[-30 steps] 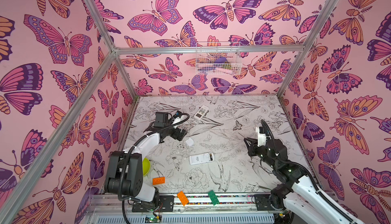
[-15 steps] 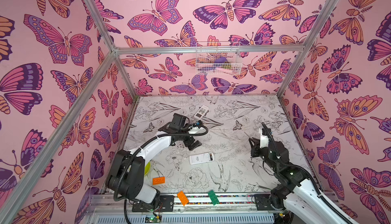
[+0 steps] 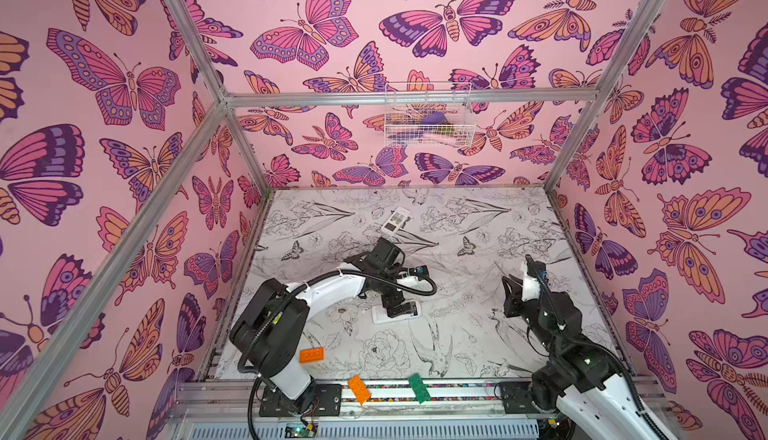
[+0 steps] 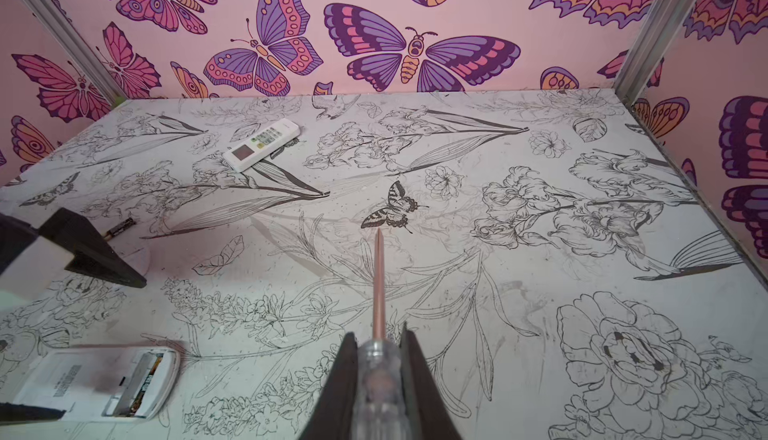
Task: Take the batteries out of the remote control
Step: 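Move the left gripper back over the remote's remaining battery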
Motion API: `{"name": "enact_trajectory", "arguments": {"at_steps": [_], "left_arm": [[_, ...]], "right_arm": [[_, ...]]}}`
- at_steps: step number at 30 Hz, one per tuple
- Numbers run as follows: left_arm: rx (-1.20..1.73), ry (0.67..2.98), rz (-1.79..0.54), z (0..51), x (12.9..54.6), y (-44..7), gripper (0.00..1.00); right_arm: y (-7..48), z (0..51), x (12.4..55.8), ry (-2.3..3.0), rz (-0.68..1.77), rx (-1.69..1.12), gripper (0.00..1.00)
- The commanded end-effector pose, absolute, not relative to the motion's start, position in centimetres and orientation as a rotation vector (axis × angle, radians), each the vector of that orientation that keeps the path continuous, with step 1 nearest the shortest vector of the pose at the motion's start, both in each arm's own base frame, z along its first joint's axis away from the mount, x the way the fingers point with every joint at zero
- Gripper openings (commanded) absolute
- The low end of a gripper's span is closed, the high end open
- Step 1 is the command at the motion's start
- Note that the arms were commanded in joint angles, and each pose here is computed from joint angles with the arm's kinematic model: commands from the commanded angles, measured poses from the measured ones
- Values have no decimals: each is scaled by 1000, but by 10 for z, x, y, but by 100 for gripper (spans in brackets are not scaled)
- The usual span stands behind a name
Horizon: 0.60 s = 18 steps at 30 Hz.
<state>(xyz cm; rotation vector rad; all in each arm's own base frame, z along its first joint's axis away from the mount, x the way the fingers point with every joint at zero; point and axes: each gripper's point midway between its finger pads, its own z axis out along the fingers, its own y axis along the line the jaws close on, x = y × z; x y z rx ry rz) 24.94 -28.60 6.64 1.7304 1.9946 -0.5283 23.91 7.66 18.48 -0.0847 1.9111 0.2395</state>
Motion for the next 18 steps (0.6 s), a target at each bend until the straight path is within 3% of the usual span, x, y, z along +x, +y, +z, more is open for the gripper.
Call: {"name": "enact_trajectory", "arguments": {"at_steps": [1,9,18], "left_arm": [[1818,1986,-404,50,250,-285,100],[1901,1960,-241,23,251,-292,100],[1757,1981,-36,26,293,-289,100]], "right_arm": [[70,189,239,1909,202,-80,0],[76,185,240,1914,227,-94,0],[79,183,242,1909,243,-102,0]]}}
